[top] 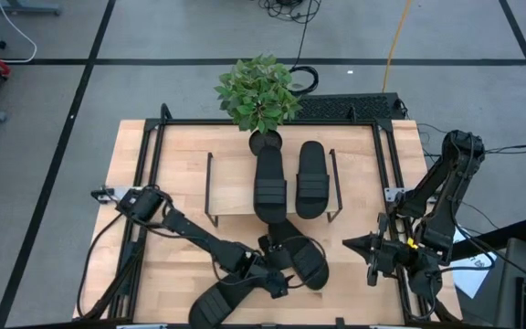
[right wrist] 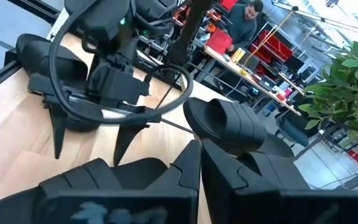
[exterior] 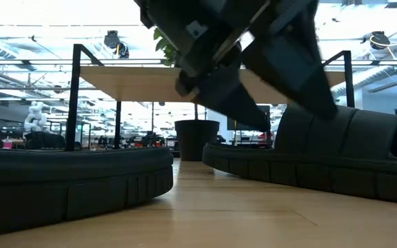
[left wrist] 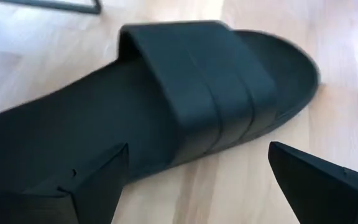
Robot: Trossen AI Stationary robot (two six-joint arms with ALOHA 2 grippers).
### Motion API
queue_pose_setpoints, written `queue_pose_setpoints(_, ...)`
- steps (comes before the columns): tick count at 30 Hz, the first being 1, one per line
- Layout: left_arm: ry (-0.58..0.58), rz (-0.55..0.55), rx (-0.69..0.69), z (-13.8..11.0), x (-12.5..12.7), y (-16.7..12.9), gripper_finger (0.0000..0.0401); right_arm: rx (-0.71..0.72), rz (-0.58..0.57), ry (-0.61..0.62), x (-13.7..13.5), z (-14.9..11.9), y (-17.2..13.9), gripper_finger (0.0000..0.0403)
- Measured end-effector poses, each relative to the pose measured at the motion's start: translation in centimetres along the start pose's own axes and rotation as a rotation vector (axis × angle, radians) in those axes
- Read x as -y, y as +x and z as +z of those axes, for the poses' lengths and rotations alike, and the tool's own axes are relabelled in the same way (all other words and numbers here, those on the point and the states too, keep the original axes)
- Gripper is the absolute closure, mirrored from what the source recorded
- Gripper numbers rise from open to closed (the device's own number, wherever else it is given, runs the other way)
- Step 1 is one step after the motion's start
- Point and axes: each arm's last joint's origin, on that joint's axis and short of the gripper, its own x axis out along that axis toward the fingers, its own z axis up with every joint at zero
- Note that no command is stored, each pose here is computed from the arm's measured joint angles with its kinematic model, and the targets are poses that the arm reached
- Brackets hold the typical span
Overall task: Pick and place slides into the shelf
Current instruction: Put the black slide under the shelf
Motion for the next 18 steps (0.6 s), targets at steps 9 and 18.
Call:
queue_pose_setpoints(9,0.025,-0.062,0.068,1.4,-0.3,0.4,0.002,0.0,0.0,-0.001,0.0,0.0,0.0,0.0399)
queue_pose_setpoints(18,0.005,-0.063,0.06,1.5,-0.7,0.5,0.0128,0.0,0.001,0.0,0.0,0.0,0.0,0.0399)
